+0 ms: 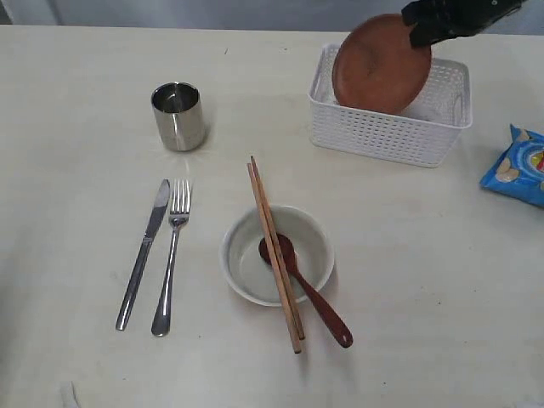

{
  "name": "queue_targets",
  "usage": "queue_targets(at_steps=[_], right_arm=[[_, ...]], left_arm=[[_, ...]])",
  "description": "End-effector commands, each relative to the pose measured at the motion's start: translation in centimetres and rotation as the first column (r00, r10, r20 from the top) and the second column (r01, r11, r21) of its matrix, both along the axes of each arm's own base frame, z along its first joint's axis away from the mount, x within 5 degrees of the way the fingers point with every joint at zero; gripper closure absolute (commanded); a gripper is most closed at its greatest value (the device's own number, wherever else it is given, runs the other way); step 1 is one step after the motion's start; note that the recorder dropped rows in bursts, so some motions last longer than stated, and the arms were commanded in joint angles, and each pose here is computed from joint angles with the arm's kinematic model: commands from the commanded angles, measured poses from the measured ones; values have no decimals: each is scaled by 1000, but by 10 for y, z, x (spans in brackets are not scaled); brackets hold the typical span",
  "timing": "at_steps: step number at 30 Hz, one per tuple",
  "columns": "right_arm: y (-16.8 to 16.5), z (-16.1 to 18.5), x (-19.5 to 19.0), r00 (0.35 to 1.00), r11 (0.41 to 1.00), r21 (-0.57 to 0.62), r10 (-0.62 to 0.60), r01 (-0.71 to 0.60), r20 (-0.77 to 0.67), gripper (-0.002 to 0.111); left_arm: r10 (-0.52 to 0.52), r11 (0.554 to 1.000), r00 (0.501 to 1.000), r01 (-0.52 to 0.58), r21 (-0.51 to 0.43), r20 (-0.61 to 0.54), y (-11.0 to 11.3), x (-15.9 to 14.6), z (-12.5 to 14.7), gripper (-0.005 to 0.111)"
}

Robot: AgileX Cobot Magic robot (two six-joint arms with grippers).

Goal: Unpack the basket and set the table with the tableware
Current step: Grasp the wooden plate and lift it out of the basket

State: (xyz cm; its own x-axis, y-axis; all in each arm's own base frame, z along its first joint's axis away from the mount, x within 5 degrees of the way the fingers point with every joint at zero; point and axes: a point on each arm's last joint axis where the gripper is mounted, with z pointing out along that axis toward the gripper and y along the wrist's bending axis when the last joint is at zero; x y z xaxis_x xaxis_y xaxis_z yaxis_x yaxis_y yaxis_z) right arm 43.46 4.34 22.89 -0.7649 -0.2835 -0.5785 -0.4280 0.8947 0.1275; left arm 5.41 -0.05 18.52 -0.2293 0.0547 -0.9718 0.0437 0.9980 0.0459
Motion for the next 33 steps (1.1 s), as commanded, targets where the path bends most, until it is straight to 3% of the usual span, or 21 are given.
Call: queue_targets(at_steps=[1, 7, 12, 18, 26, 33], right_arm=[[0, 34, -10, 998, 999, 33, -23, 21, 58, 109], [6, 87, -35, 992, 984, 167, -74, 56, 101, 109], [15, 100, -48, 998, 960, 278, -40, 25, 47, 109], [23, 75, -66, 994, 912, 403, -42, 79, -101, 109], [30, 36, -104, 981, 841, 528, -16, 118, -193, 109], [30, -14, -127, 956, 808, 532, -123, 252, -267, 109]], left_arm=[[1, 1000, 1000, -1, -11, -1, 0, 0, -1, 107], [1, 1000, 1000, -1, -11, -1, 0, 0, -1, 107], [1, 1000, 1000, -1, -11, -1, 0, 0, -1, 107], [1, 1000, 1000, -1, -11, -1, 0, 0, -1, 107], [1, 1000, 1000, -1, -11, -1, 0, 0, -1, 107], [1, 1000, 1000, -1, -11, -1, 0, 0, -1, 107]])
